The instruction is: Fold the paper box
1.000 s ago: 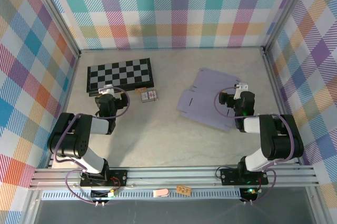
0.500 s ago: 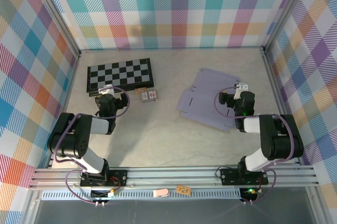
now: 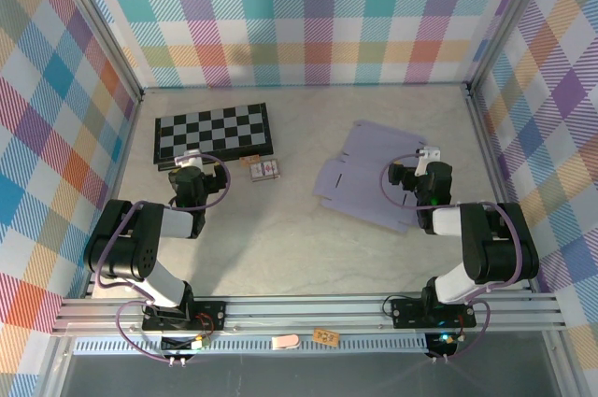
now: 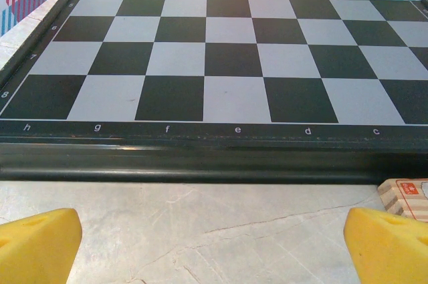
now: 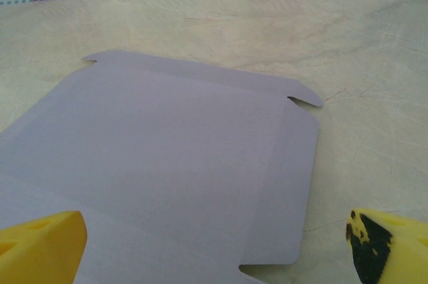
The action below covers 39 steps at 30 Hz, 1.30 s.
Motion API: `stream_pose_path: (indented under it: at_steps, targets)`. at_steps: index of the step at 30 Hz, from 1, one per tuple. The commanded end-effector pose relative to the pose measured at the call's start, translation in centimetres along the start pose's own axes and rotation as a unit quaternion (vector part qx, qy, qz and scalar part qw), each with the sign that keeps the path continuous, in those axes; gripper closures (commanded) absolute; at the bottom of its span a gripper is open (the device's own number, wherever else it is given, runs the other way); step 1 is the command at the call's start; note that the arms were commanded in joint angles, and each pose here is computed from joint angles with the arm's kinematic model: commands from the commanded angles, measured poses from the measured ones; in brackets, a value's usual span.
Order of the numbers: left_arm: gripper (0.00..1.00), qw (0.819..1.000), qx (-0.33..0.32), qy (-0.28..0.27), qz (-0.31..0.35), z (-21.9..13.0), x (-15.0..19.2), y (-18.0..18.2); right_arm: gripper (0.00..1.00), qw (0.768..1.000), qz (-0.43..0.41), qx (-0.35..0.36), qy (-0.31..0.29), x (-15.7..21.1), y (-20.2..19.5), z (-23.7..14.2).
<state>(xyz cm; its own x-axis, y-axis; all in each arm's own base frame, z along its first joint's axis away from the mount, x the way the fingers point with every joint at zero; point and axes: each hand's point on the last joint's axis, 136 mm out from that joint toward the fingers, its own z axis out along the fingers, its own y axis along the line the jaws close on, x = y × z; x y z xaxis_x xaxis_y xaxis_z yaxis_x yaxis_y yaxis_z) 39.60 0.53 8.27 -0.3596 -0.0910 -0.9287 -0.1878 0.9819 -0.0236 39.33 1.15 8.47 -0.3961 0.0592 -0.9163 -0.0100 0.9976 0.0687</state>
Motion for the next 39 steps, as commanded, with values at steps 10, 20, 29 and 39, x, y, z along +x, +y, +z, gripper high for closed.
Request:
stream_pose_path:
  at_steps: [10,20,29,39]
  targets:
    - [0.00,0.990,-0.051,-0.124,0.035,-6.5,-12.6,-2.7,0.01,0.990,0.011,0.073,-0.121,-13.9,-0.4,-7.0]
    - [0.00,0.973,-0.075,-0.134,-0.170,-14.8,-29.7,-6.2,0.01,0.979,0.153,0.064,-0.117,-33.4,0.4,-18.1]
    - [0.50,0.853,0.196,0.218,-0.431,-12.4,-21.1,-17.9,0.18,0.909,0.395,-0.057,0.117,-26.0,5.6,-16.6]
    - [0.70,0.775,0.297,0.410,-0.378,-19.0,-0.3,-30.8,0.21,0.830,0.437,-0.099,0.332,-7.7,8.7,-13.4]
